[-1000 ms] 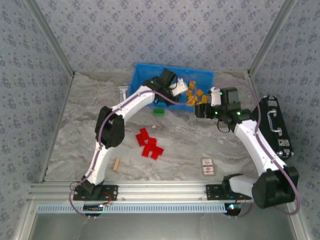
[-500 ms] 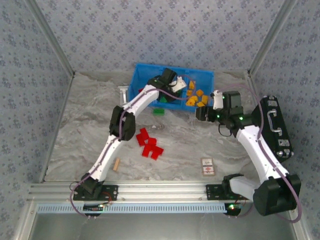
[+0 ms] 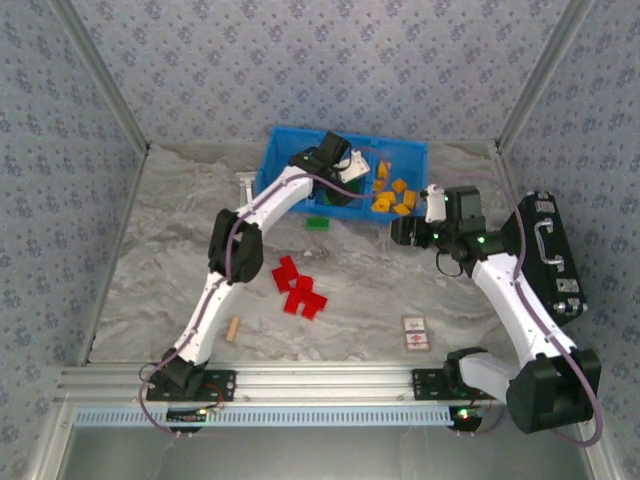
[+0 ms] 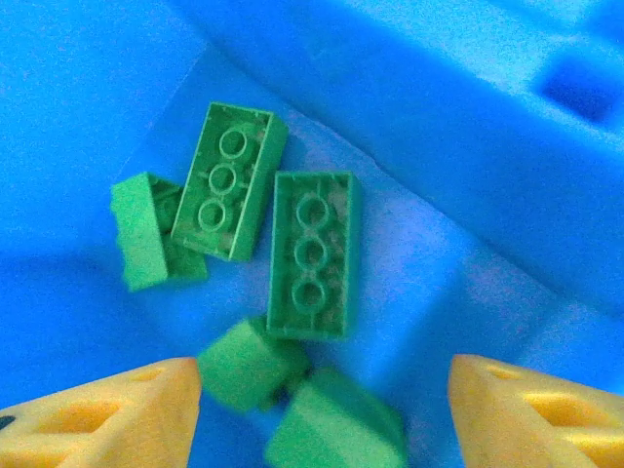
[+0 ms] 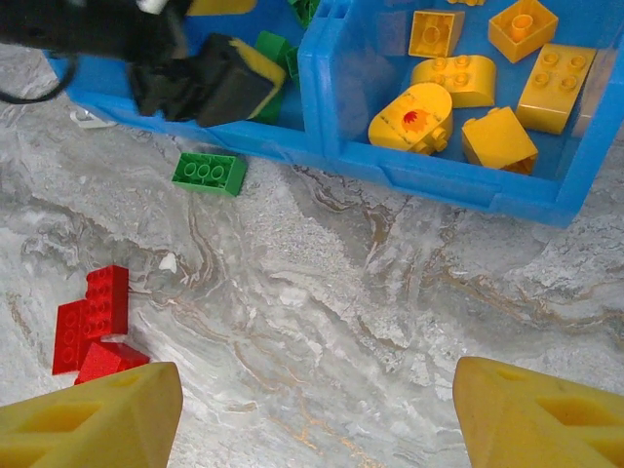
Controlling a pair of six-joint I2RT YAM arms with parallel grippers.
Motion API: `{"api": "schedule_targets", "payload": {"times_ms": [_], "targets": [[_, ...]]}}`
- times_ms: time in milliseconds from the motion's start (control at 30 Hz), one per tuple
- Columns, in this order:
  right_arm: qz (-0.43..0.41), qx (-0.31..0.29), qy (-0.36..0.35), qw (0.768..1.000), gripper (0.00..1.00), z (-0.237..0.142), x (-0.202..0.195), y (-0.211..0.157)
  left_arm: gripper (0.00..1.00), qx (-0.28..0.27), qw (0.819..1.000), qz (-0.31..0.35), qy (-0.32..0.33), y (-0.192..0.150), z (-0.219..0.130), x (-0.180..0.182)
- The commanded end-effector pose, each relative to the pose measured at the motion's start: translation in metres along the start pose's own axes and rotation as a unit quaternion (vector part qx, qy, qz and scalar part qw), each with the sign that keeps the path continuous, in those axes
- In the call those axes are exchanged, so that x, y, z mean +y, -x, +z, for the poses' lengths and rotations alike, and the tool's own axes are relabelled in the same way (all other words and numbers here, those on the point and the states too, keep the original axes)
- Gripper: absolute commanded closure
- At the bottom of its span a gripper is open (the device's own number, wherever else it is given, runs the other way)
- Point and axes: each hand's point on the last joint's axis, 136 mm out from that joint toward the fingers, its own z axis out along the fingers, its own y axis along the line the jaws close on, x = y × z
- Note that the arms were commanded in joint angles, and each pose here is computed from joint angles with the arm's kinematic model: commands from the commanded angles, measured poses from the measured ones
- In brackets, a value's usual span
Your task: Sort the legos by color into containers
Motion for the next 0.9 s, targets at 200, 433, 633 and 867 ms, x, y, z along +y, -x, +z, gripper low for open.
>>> {"api": "schedule_targets", "payload": {"times_ms": [200,433,633,867], "targets": [[-0.009,-0.001,0.022,1.0,0.25,-0.002,0.008,0.0,0.31,-0.038,0.999,0.024,0.005,-0.009,-0.105,-0.024],[-0.01,0.001,0.024,1.0,0.25,-0.002,0.01,0.002,0.32,0.031,0.997,0.027,-0.063,-0.074,-0.079,-0.066],[-0.018,0.006,0.022,1.0,0.24,-0.008,0.013,0.002,0.32,0.025,0.997,0.015,-0.064,-0.085,-0.055,-0.068],[-0.018,0.009,0.016,1.0,0.24,-0.01,0.012,-0.001,0.29,0.045,0.997,0.014,-0.067,-0.092,-0.027,-0.066]]}}
